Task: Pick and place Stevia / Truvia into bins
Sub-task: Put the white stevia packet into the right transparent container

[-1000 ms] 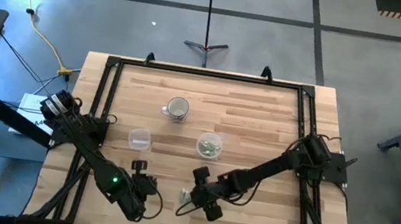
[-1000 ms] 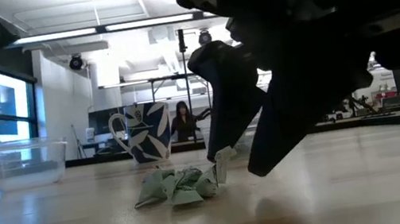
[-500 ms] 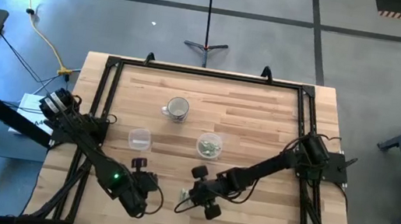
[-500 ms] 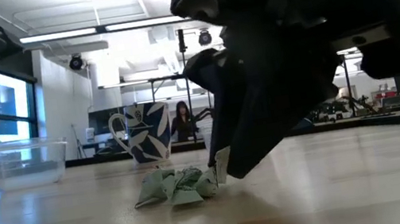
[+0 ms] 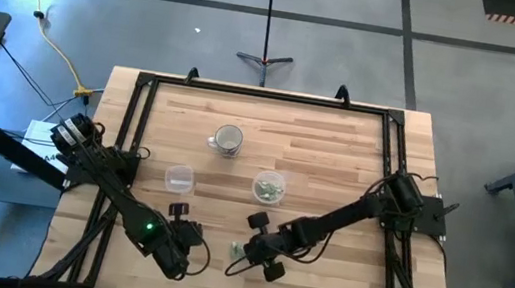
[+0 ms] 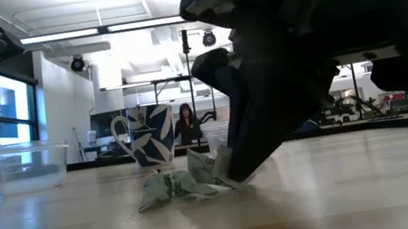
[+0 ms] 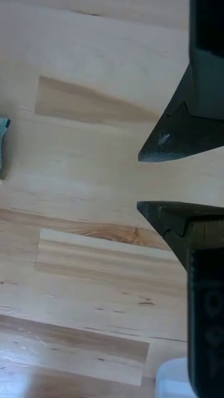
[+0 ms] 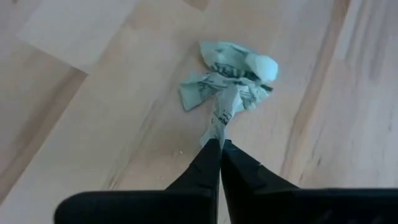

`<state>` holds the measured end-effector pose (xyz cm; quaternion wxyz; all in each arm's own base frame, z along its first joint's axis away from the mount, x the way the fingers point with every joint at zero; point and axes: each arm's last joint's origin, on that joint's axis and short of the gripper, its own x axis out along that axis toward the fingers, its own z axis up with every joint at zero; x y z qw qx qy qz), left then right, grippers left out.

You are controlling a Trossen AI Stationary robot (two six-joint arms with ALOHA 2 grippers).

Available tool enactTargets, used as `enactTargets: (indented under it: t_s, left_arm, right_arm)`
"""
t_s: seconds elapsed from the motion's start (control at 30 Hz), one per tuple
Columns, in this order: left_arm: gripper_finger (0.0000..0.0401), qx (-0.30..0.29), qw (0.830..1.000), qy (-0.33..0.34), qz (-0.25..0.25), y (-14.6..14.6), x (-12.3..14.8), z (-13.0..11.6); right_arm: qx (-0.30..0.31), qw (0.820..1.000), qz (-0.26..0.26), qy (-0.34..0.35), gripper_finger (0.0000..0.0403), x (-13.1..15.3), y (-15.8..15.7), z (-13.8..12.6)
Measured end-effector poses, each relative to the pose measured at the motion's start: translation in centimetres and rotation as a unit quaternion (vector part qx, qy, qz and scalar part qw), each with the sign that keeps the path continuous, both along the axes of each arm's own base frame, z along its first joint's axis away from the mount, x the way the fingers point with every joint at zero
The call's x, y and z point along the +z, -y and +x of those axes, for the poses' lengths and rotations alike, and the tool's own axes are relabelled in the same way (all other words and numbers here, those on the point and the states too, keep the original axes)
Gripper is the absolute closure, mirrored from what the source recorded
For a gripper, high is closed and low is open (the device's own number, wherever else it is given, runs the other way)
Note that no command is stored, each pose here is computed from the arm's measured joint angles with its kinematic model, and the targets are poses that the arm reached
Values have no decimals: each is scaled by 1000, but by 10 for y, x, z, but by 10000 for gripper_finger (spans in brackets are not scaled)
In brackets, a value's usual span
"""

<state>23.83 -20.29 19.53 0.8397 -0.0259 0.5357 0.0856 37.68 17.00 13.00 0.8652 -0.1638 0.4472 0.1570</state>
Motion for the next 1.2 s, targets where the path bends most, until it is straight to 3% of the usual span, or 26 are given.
enactTargets:
  t_s: [0.23,0.43,0.57,0.7,0.8,0.87,1.03,1.2]
  left_arm:
    - [255,4,1000,0,-2,-2,0,2]
    - [255,5,1000,3,-2,-4,0,5]
    - [255,16,1000,5,0,-11,0,11]
    - [256,20,1000,8,3,-18,0,17]
    - [258,7,1000,13,7,-20,1,21]
    - [261,0,1000,15,9,-21,1,22]
    - [268,-3,1000,26,15,-21,2,24]
    - [270,7,999,33,2,-20,2,25]
  right_arm:
    - [-116,992,44,-5,401,7,2,-2]
    - [-221,973,7,60,402,52,4,-12]
    - [-308,948,-19,77,402,75,18,-24]
    - [-386,919,-71,41,402,85,45,-40]
    - [-401,914,-64,-4,402,87,65,-42]
    - [-388,920,-58,-21,402,87,76,-37]
    - [-372,925,-79,-8,396,85,103,-23]
    - [-347,933,-94,-6,350,86,120,-16]
